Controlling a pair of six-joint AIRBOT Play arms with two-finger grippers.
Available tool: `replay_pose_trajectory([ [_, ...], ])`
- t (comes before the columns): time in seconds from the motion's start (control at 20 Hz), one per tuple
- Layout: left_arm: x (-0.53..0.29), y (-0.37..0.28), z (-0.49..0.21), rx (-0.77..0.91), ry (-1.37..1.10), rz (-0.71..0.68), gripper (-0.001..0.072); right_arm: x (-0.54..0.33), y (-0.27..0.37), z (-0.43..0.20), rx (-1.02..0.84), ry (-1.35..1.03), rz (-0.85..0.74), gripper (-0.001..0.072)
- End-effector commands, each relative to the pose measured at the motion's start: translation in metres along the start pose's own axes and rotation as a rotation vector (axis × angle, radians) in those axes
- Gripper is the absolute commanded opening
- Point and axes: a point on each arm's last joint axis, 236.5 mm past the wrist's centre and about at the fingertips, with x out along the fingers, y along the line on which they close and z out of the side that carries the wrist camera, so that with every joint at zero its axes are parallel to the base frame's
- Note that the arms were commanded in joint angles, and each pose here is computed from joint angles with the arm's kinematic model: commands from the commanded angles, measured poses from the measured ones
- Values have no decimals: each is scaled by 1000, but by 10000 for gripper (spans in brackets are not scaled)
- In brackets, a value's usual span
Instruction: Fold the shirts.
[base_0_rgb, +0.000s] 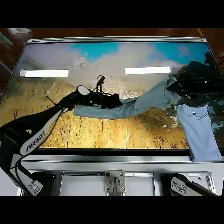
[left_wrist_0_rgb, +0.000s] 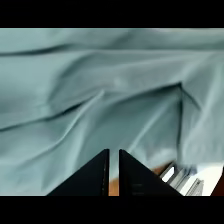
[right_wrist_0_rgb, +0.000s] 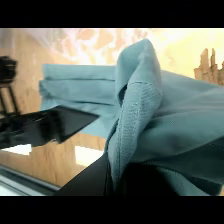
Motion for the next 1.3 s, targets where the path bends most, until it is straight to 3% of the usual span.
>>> replay_pose_trajectory([
  [0.0,47,-31,-20,-21,-3,-55,128,-30,32,-23,-35,5,13,60],
  [0.15,85,-65,-46,-60,55,-148,63,-39,37,-31,-47,5,-5,60],
  [0.3,101,-76,-68,-57,130,-183,45,-39,36,-30,-41,3,-13,60],
  [0.45,76,-61,-31,-27,71,-154,43,-30,41,-29,-75,-3,-23,59],
  [0.6,4,-38,36,42,-35,-61,43,-2,67,-32,-145,5,6,60],
  [0.85,-188,-12,126,158,-280,171,43,108,138,-55,-247,52,126,60],
  [1.1,-339,-66,124,254,-476,186,44,263,172,-117,-96,105,206,63],
  [1.15,-354,-78,115,298,-482,194,44,287,171,-131,-2,134,225,163],
  [1.2,-365,-86,105,333,-483,219,44,304,169,-146,61,177,251,477],
  [1.25,-372,-88,96,359,-479,252,44,313,167,-158,80,222,274,654],
])
